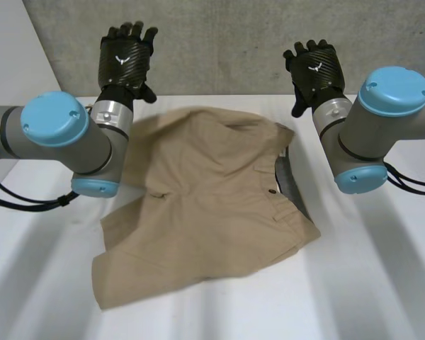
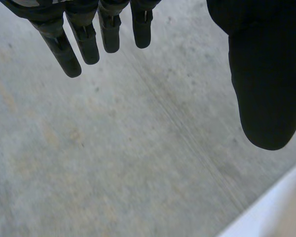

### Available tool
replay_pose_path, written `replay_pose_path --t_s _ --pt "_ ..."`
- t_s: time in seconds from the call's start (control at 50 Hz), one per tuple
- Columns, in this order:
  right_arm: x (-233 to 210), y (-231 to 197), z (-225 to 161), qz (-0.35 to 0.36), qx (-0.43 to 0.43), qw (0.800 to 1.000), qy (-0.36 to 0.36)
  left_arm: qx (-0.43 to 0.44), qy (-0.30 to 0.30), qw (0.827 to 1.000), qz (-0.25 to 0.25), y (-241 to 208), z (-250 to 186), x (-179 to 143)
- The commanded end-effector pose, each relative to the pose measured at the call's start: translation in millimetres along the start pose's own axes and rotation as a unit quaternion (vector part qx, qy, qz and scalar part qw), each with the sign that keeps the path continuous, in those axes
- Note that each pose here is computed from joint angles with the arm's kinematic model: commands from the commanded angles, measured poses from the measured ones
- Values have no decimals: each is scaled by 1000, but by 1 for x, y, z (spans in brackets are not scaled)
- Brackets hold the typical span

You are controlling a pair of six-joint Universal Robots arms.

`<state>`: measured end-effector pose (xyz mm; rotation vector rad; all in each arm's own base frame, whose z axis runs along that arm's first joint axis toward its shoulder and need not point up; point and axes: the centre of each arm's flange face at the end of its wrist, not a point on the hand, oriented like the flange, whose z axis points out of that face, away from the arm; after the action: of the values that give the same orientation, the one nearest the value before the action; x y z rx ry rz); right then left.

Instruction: Fold the shorts.

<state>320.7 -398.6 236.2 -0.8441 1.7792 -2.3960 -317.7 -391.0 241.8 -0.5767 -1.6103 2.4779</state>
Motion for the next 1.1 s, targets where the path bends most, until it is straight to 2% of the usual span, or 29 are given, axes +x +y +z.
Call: replay_pose_path --t_s 0.02,0.12,0.14,0.36,0.56,0.6,0.68,0.84,1.1 --pt "8 -12 -7 -28 -34 999 29 33 -8 999 6 -12 -4 3" --pt "10 -21 -21 -29 -51 998 15 -1 -4 1000 8 -21 -25 -4" --pt "9 -26 -39 -28 -77 997 -10 -17 -1 1000 9 -23 -35 -7" --pt "3 -29 -115 -12 -172 980 -99 -142 12 990 12 -42 -113 -19" --pt "-18 -6 -166 10 -228 956 -182 -250 -4 968 19 -60 -190 -30" --pt "-20 5 -175 13 -245 950 -191 -286 -1 958 20 -58 -212 -29" --pt "-20 18 -181 21 -246 949 -196 -326 -1 945 16 -49 -236 -28" --pt "-24 40 -182 3 -223 954 -198 -358 30 933 6 -41 -266 -13" --pt "-24 67 -177 -21 -244 948 -205 -387 41 921 10 -29 -278 -9"
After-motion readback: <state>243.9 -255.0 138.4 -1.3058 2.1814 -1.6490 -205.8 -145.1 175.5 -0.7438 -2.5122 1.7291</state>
